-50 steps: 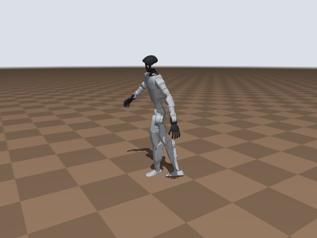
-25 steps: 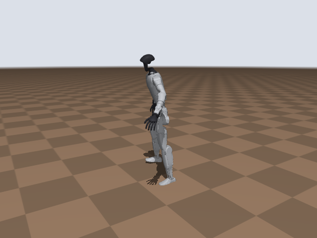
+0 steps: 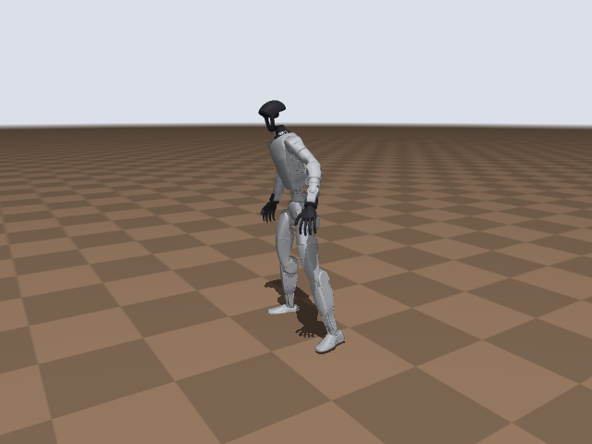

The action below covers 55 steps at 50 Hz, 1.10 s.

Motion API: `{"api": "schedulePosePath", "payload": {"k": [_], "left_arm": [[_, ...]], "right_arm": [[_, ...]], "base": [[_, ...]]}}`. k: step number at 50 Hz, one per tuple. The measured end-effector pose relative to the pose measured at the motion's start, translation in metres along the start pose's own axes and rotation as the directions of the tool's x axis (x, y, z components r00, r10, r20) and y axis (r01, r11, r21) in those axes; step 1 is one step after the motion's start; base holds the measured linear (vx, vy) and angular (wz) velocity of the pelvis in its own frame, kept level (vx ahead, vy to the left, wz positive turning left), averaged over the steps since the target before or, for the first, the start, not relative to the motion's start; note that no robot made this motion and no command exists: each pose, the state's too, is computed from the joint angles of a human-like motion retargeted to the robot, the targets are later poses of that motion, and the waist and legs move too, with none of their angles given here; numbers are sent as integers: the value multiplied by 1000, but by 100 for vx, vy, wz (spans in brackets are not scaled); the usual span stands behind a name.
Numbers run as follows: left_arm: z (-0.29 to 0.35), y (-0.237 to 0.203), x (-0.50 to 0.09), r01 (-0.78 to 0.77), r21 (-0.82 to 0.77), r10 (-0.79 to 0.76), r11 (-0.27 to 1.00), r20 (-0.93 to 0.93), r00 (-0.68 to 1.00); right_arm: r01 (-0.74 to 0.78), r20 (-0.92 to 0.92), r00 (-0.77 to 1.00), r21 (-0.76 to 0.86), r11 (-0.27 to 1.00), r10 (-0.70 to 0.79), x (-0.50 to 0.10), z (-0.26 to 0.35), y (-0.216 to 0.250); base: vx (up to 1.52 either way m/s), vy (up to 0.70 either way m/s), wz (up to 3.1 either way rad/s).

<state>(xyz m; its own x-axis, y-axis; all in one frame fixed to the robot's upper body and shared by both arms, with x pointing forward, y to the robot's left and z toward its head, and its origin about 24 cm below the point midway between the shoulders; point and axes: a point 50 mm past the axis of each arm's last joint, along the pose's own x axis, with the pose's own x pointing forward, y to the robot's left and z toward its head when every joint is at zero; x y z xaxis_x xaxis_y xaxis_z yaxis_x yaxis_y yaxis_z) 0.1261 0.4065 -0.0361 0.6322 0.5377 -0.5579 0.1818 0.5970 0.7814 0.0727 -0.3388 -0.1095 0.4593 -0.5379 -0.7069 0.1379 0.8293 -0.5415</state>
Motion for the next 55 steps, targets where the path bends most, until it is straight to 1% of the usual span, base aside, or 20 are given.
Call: {"api": "schedulePosePath", "payload": {"k": [5,13,17,20,22,25,28,30,31,35,38,42,44,50,55], "left_arm": [[-21,2,-5,-45,-46,42,998,-80,996],[-42,28,-11,-176,-67,163,982,-162,973],[-44,41,-12,-205,-47,194,978,-169,966],[-40,43,-10,-176,16,176,984,-155,972],[-37,42,-8,-140,62,147,988,-141,979],[-30,47,-5,-112,123,127,986,-122,984],[-25,59,-3,-134,145,151,980,-115,982],[-20,68,-1,-160,139,176,977,-108,978],[-17,72,0,-175,134,189,975,-99,977],[1,88,3,-221,134,228,966,-44,973],[20,98,7,-242,169,241,955,25,970],[46,105,8,-248,221,223,943,130,966],[58,106,8,-242,240,199,940,190,961],[98,110,0,-233,319,112,919,357,927],[132,111,-7,-252,386,46,888,469,882]], "right_arm": [[-4,0,1000,-39,999,4,4,5,-7],[71,5,997,13,997,-71,4,6,-20],[74,-21,997,34,997,-74,2,-2,-20],[66,-31,997,25,997,-65,-1,-7,-21],[32,-17,999,-25,999,-33,-2,-6,-23],[-50,24,998,-151,987,55,1,7,-21],[-123,62,987,-296,947,147,5,26,-15],[-142,95,978,-354,924,186,7,40,-11],[-140,119,974,-355,924,193,8,48,-10],[-114,224,958,-274,955,179,8,75,-7],[-82,276,951,-218,973,142,8,85,-8],[-41,298,950,-177,983,93,7,86,-15],[-14,294,955,-119,993,48,6,81,-23],[80,204,973,164,983,-113,4,52,-39],[156,18,985,322,934,-171,-2,5,-53]], "base": [[1,5,-2],[1,23,0],[0,40,13],[-4,58,19],[-5,65,13],[-6,60,14],[-5,49,31],[-5,44,34],[-4,42,42],[-3,39,82],[2,38,132],[9,40,148],[13,44,160],[19,46,179],[41,55,275]]}}
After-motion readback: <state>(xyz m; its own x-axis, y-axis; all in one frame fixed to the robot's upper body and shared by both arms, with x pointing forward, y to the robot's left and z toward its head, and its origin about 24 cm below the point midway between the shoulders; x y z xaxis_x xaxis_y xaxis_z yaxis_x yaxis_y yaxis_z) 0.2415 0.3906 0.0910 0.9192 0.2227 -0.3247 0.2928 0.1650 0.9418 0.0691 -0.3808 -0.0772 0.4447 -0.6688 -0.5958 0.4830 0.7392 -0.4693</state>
